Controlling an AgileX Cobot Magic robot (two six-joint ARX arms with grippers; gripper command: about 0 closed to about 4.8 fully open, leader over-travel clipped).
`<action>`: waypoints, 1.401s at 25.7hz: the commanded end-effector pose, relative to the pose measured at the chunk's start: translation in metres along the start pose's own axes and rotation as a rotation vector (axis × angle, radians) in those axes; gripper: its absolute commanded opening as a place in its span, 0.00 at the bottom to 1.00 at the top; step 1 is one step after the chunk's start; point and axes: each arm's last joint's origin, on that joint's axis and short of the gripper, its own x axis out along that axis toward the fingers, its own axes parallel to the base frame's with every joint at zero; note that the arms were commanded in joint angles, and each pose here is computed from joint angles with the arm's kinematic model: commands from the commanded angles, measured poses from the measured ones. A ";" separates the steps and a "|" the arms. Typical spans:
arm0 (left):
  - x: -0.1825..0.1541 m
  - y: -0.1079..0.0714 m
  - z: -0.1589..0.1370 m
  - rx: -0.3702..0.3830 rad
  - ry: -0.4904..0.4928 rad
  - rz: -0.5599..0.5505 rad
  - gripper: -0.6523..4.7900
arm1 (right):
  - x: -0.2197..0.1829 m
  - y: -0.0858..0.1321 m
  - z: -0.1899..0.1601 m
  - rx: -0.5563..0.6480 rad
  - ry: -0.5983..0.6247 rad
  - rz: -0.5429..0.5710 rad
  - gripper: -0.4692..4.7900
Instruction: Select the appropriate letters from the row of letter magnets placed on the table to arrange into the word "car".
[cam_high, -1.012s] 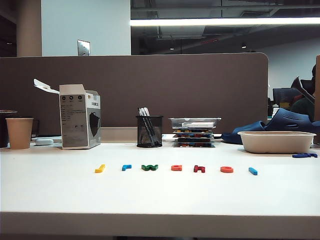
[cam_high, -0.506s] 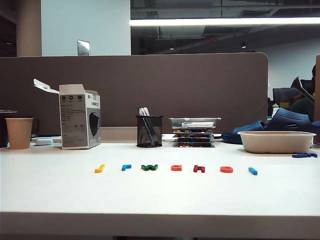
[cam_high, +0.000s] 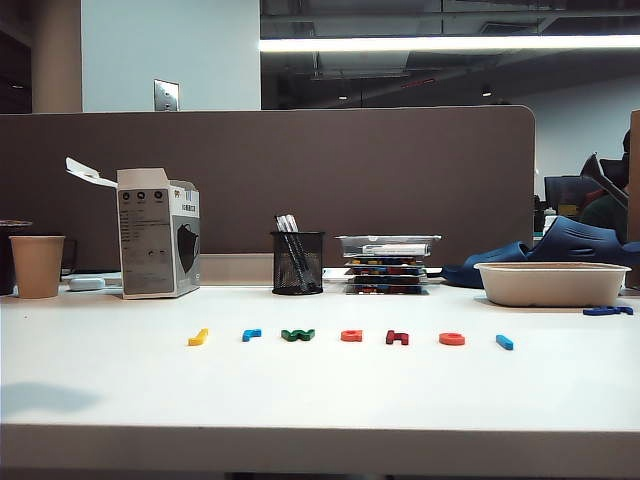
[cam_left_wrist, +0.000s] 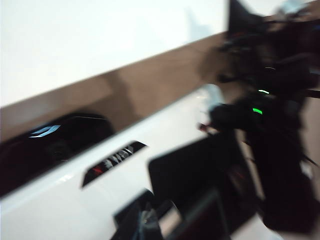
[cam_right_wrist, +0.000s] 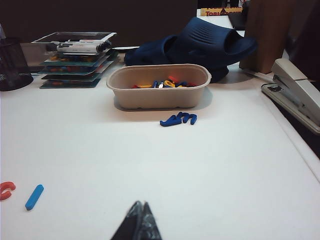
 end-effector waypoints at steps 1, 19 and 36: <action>0.019 -0.018 0.009 -0.008 -0.085 0.049 0.11 | 0.000 0.000 0.001 -0.004 -0.025 -0.004 0.09; 0.062 -0.073 -0.013 -0.058 -0.416 0.253 0.11 | -0.001 0.000 0.001 -0.004 -0.026 -0.001 0.09; 0.067 -0.060 -0.017 -0.084 -0.502 0.497 0.11 | -0.001 0.000 0.001 -0.004 -0.027 -0.002 0.09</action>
